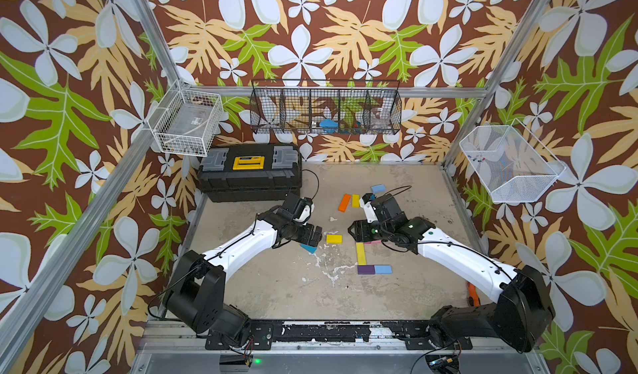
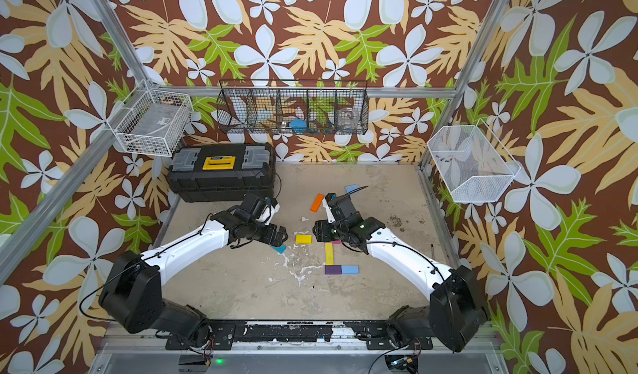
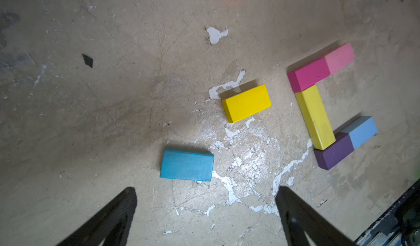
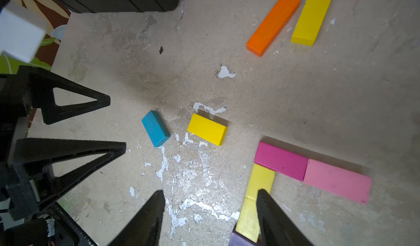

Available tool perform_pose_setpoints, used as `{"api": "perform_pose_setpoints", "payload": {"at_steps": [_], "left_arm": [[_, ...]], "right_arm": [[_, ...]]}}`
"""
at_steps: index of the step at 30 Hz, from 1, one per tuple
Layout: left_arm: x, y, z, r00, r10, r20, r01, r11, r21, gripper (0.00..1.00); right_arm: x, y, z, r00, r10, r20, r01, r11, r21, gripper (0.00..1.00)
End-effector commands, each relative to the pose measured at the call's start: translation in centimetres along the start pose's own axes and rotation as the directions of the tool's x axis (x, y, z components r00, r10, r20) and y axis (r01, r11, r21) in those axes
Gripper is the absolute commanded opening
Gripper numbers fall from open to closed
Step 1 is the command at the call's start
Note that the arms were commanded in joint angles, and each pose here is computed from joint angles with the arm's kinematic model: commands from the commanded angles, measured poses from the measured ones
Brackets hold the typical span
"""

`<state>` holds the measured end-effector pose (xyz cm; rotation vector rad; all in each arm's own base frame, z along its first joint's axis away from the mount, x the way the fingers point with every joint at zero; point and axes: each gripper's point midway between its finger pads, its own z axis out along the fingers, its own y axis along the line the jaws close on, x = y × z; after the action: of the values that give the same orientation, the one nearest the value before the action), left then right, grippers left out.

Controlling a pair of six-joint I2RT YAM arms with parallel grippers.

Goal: Assemble the letter c with building blocks
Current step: Pick up the building block from the center of the board.

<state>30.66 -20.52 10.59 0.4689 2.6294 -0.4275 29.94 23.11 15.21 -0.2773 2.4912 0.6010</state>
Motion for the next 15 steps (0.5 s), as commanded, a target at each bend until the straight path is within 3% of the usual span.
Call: {"api": "perform_pose_setpoints", "payload": {"at_steps": [1, 8, 15], "left_arm": [[1.0, 0.3, 0.5, 0.995, 0.084, -0.043, -0.086, 0.996, -0.035, 1.00], [1.9, -0.3, 2.1, 0.980, 0.162, -0.115, -0.169, 0.984, -0.048, 0.99], [2.9, 0.0, 4.0, 0.953, 0.234, -0.192, -0.266, 0.951, -0.157, 0.99]], "right_arm": [[-0.3, 0.3, -0.2, 0.999, 0.038, 0.028, -0.038, 0.999, -0.024, 0.66], [0.2, -0.2, -0.2, 0.999, 0.045, 0.024, -0.045, 0.999, -0.004, 0.66], [0.1, -0.3, -0.1, 0.998, 0.059, 0.032, -0.059, 0.998, -0.003, 0.65]]}}
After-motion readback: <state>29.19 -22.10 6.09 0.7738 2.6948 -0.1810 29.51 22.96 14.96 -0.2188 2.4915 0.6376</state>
